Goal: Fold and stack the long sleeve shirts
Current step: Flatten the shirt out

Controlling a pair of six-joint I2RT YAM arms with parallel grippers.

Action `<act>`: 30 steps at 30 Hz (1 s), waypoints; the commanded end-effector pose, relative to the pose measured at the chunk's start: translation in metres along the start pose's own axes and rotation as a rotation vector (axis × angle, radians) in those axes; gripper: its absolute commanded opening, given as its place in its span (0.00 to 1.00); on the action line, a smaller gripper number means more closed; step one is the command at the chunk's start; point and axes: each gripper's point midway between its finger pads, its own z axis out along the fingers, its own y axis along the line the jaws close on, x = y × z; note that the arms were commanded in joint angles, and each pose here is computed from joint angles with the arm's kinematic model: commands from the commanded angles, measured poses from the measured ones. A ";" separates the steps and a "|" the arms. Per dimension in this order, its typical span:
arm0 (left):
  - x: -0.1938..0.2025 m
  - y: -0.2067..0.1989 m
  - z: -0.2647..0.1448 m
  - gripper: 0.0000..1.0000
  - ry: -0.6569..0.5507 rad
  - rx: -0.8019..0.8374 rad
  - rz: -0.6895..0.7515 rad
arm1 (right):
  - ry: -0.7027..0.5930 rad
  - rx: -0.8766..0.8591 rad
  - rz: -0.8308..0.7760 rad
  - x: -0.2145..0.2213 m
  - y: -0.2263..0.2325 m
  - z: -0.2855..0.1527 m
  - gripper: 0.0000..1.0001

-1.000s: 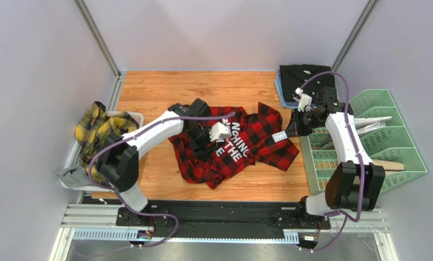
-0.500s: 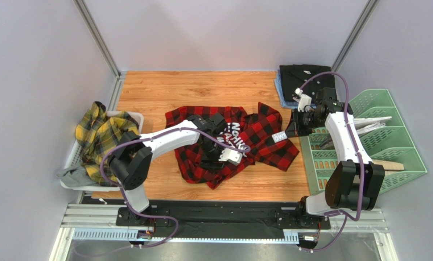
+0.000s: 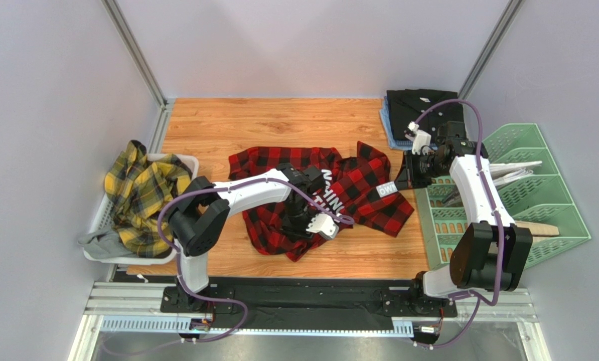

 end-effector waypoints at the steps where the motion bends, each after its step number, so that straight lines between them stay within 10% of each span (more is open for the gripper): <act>1: 0.006 -0.008 -0.008 0.33 0.049 0.034 0.026 | -0.033 0.006 -0.020 -0.008 0.002 -0.007 0.00; 6: -0.007 -0.008 -0.049 0.00 0.021 -0.067 0.015 | -0.044 0.005 -0.025 -0.010 0.004 -0.009 0.00; 13: 0.019 0.008 -0.155 0.00 0.020 -0.365 -0.116 | -0.131 0.018 -0.064 -0.034 0.012 -0.030 0.00; 21: 0.105 0.033 -0.314 0.00 -0.054 -0.895 -0.486 | -0.608 0.063 -0.071 -0.163 0.023 -0.158 0.00; 30: 0.114 0.028 -0.414 0.00 -0.218 -1.306 -0.613 | -0.993 -0.057 -0.062 -0.219 0.096 -0.257 0.00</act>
